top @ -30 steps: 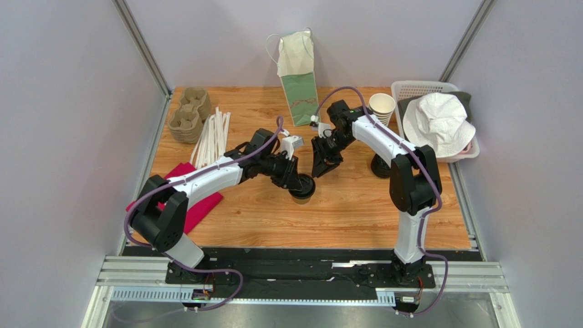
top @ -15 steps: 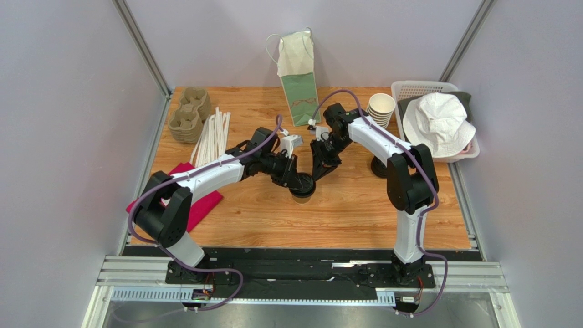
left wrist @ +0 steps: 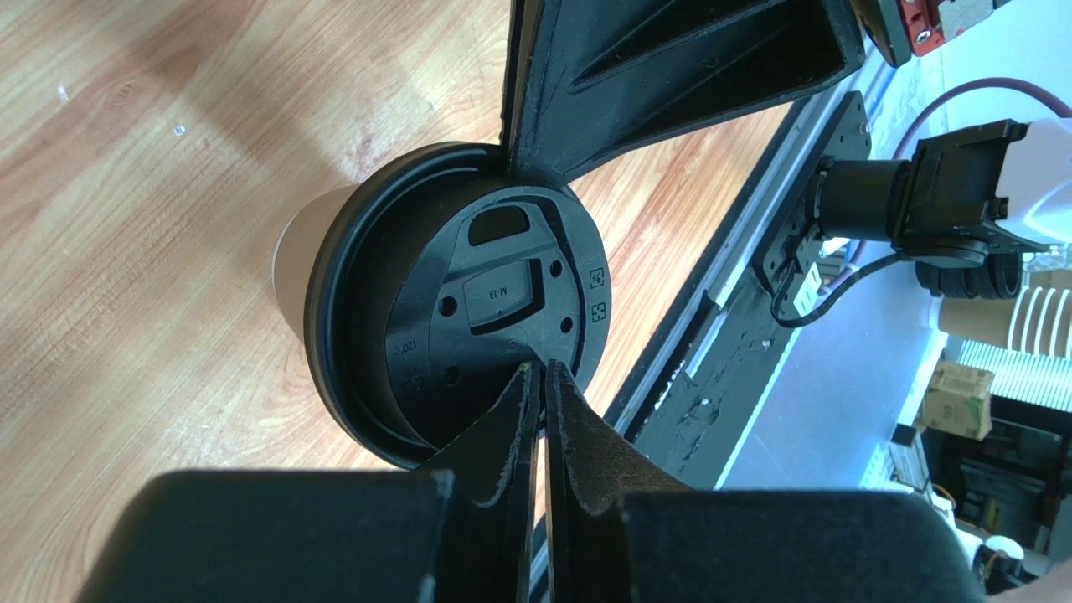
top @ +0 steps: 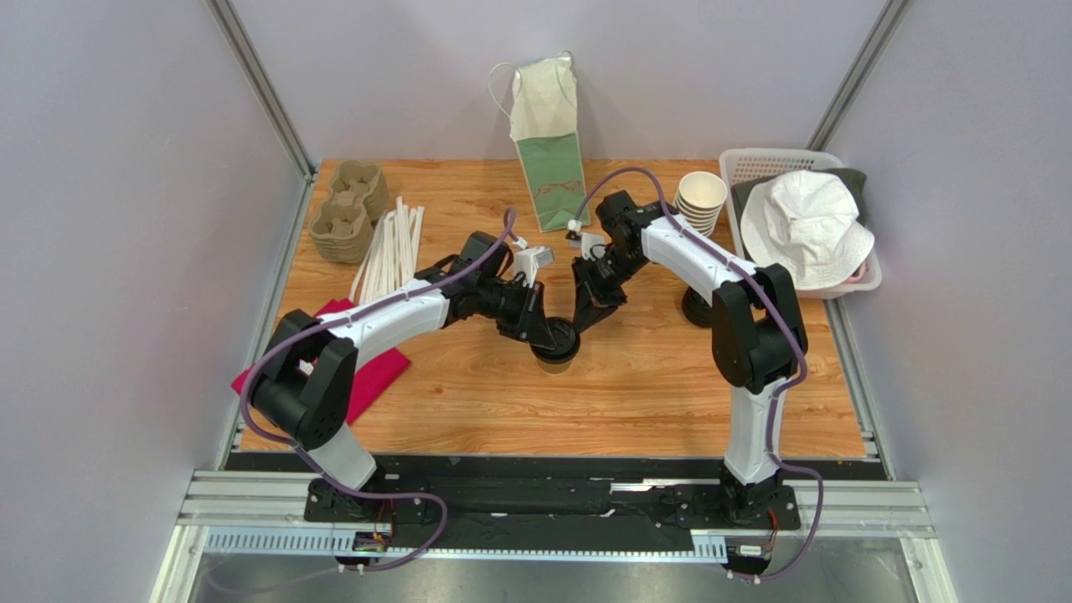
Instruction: Pack the takeout coffee
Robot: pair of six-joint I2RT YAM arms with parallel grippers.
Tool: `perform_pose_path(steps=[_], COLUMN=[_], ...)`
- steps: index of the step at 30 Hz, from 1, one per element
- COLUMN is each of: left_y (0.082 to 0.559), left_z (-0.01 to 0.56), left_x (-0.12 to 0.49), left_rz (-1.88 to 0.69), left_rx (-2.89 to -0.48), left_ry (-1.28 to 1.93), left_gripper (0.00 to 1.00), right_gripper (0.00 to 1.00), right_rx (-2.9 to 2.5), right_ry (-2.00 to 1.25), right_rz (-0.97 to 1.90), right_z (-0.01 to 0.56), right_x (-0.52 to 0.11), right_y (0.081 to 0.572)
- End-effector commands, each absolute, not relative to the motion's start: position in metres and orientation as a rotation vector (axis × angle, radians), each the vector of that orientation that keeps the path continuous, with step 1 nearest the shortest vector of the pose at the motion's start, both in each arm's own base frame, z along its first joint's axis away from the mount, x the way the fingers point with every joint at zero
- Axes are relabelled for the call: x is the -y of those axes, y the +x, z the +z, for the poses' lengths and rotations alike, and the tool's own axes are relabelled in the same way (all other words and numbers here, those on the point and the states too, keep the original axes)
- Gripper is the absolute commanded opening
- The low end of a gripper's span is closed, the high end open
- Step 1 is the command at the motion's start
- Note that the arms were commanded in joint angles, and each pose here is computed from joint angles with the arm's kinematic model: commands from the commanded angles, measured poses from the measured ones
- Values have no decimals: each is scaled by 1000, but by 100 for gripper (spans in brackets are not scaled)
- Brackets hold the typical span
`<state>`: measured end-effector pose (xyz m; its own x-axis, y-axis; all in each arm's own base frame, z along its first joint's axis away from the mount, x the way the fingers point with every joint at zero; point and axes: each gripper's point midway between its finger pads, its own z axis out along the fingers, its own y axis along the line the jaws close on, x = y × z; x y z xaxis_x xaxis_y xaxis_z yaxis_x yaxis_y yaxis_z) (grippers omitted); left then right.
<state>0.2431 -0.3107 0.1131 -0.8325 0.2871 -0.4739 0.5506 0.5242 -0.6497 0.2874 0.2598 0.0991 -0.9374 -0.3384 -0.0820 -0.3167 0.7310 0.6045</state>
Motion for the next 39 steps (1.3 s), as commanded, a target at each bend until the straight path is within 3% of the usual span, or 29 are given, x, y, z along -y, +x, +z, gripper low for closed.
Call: perform_pose_path(steps=[1, 8, 19, 31, 39], left_y=[260, 263, 263, 263, 263], left_z=[79, 76, 74, 71, 69], left_x=[299, 297, 295, 295, 296], left_rz=[-1033, -1030, -1021, -1017, -1021], left_rx=[-2531, -2544, -2558, -2573, -2581], left_ry=[657, 637, 626, 623, 622], left_gripper=[9, 8, 6, 6, 6], right_gripper=[1, 0, 11, 16, 16], right_rx=[2918, 2895, 2881, 2850, 2812], right_ry=[619, 608, 678, 638, 581], right_rz=[-752, -763, -1135, -1244, -1228], right_z=[31, 21, 131, 154, 135], right_x=[-254, -254, -277, -262, -258], right_y=[284, 276, 292, 284, 271])
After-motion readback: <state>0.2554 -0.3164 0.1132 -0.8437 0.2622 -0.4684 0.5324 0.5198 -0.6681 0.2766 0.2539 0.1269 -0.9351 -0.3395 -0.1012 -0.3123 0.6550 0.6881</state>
